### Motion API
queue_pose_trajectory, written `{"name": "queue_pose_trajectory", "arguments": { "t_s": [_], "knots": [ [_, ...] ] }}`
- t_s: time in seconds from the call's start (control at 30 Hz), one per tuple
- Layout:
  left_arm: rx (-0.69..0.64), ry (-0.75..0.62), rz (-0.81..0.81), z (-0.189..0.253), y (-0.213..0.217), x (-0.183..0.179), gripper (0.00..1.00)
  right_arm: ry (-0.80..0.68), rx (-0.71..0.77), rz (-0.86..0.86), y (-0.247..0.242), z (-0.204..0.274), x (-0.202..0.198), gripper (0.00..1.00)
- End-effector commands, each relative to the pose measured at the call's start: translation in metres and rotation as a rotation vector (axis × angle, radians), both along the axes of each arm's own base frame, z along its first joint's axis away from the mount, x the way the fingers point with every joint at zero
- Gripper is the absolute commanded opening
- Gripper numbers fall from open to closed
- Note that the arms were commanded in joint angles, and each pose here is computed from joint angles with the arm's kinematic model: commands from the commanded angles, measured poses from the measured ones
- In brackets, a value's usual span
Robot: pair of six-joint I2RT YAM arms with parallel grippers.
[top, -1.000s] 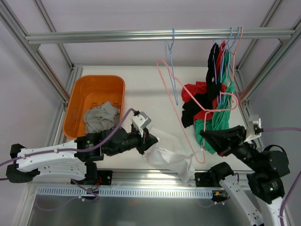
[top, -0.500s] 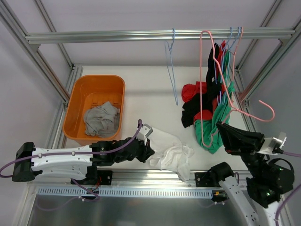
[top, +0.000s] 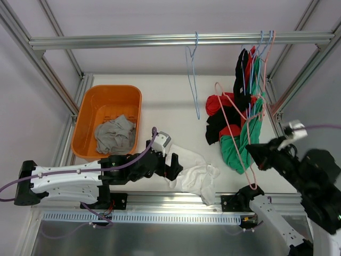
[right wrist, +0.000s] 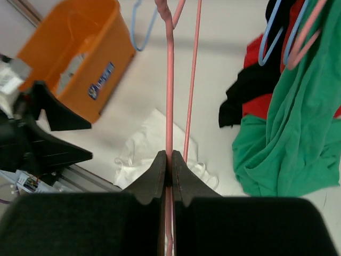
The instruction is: Remove the tank top from the hanger
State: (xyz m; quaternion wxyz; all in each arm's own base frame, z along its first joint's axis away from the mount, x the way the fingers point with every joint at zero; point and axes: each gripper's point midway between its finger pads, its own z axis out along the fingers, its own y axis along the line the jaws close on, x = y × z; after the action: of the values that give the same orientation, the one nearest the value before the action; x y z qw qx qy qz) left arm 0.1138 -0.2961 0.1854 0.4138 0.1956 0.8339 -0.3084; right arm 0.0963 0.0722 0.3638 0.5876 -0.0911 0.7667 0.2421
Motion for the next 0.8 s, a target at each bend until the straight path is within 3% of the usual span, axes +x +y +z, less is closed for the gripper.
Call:
{"name": "queue_pose_trajectory", "arguments": {
  "t_s": [0.0, 0.43, 0.77],
  "knots": [
    [-0.013, -0.050, -0.041, 0.025, 0.000, -0.002, 0.99, 0.118, -0.077, -0.026, 0.006, -0.009, 0.029, 0.00],
    [0.012, -0.032, -0.132, 0.015, 0.007, -0.017, 0.99, 0.049, -0.076, -0.051, 0.055, 0.078, 0.157, 0.00],
    [0.005, -0.023, -0.103, 0.013, 0.009, -0.015, 0.99, 0.069, -0.120, -0.095, 0.096, 0.088, 0.243, 0.00]
  ]
}}
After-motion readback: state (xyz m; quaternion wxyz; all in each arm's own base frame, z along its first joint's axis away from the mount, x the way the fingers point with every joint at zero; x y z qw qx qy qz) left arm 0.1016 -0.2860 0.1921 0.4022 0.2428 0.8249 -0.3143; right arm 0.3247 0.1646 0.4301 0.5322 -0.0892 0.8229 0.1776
